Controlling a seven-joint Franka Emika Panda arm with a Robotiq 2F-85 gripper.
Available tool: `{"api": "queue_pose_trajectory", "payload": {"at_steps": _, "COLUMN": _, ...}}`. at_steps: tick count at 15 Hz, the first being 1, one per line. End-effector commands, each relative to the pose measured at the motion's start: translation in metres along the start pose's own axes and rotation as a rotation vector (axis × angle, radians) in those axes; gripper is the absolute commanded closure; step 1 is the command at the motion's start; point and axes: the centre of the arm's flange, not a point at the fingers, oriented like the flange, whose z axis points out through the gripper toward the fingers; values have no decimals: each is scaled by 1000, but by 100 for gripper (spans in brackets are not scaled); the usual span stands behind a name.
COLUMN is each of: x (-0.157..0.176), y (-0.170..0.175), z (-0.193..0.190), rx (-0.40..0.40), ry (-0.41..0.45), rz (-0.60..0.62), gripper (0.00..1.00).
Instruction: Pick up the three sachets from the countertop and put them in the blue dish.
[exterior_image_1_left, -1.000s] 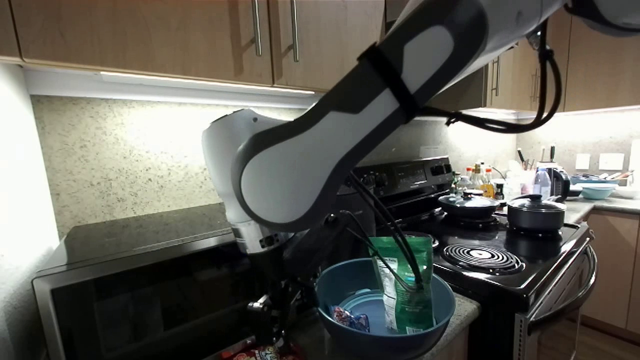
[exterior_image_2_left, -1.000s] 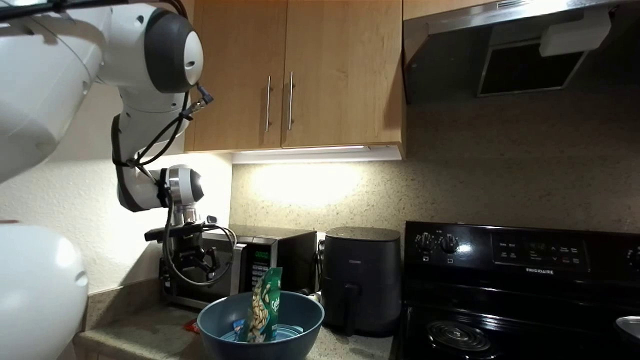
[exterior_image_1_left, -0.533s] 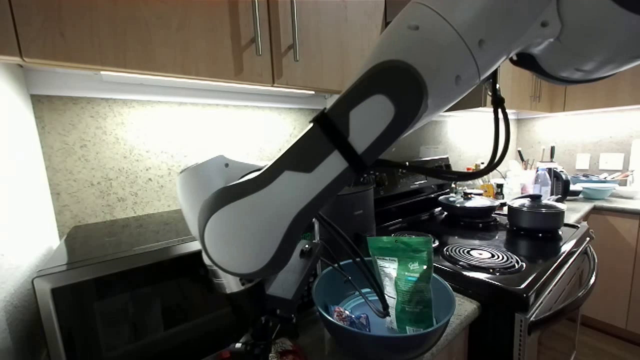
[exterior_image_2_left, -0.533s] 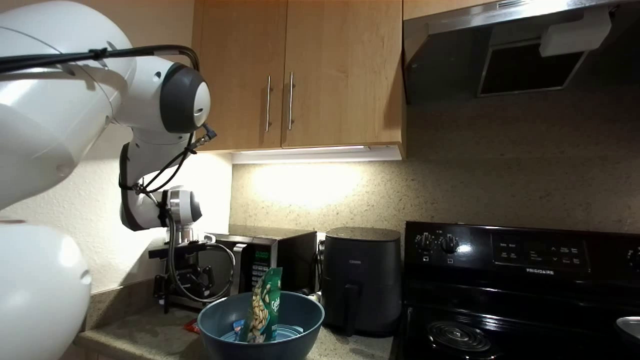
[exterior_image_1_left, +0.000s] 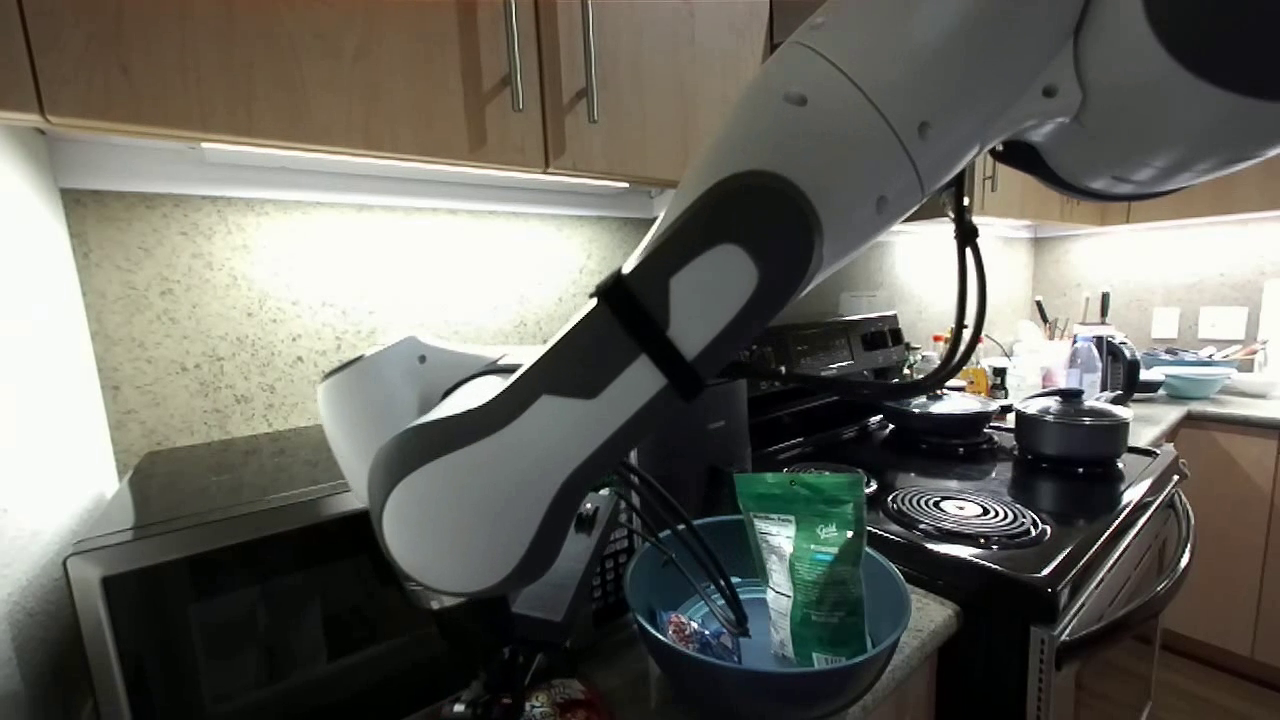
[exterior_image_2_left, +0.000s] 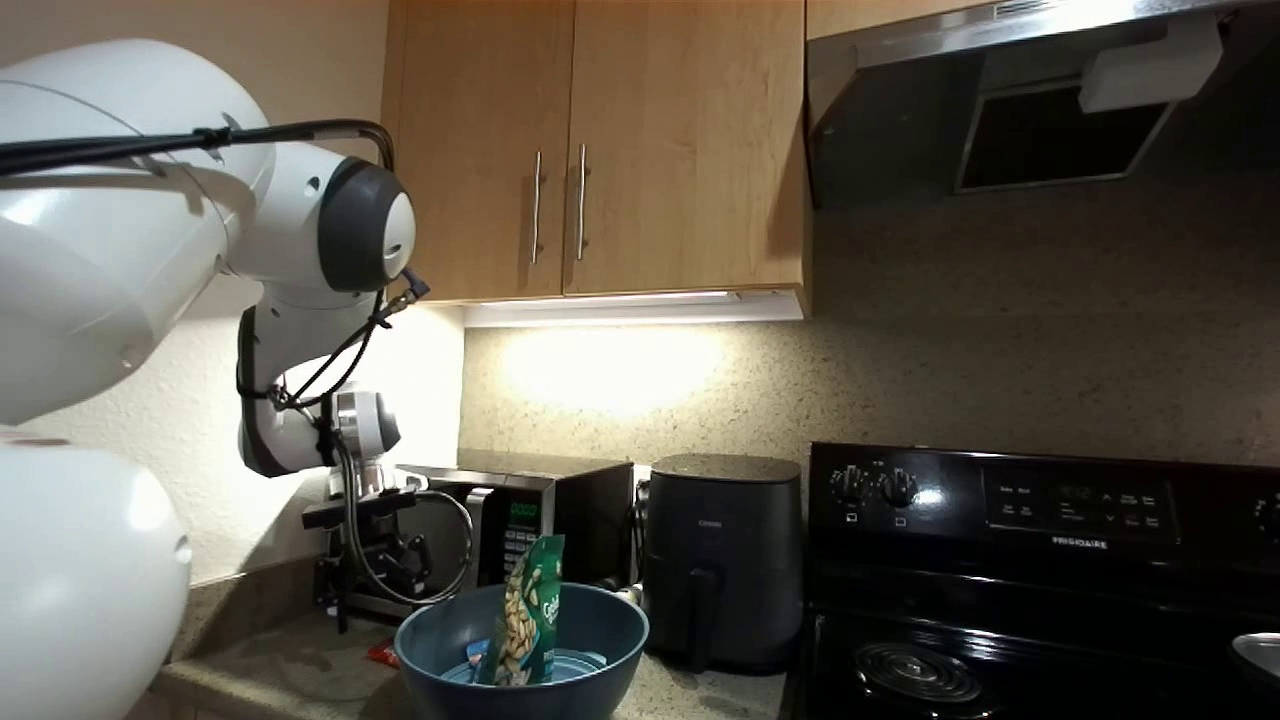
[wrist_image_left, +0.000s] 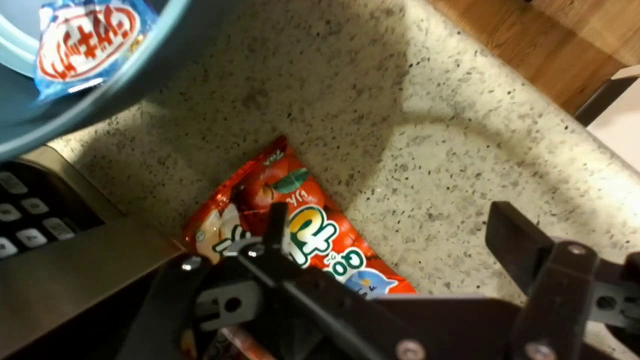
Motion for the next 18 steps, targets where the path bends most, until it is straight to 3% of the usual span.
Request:
{"api": "queue_pose_trajectory", "payload": {"at_steps": 1, "x": 43, "y": 0, "z": 7, "rx": -31, "ry": 9, "rz": -46, "gripper": 0}}
{"api": "queue_pose_trajectory", "payload": {"at_steps": 7, "x": 69, "y": -10, "z": 25, "rx": -5, "ry": -18, "rz": -37, "gripper": 0}}
{"api": "queue_pose_trajectory", "payload": {"at_steps": 13, "x": 20, "y": 16, "z": 59, "rx": 5, "ry": -126, "rz": 11, "gripper": 0}}
{"api": "queue_pose_trajectory", "payload": {"at_steps": 14, "x": 14, "y": 19, "z": 61, "rx": 14, "ry": -133, "rz": 17, "gripper": 4}}
{"api": "queue_pose_trajectory", "payload": {"at_steps": 15, "x": 8, "y": 25, "z": 65, "rx": 33, "ry": -142, "rz": 27, "gripper": 25}}
{"api": "queue_pose_trajectory", "payload": {"at_steps": 18, "x": -9, "y": 35, "z": 71, "rx": 111, "ry": -156, "rz": 53, "gripper": 38}}
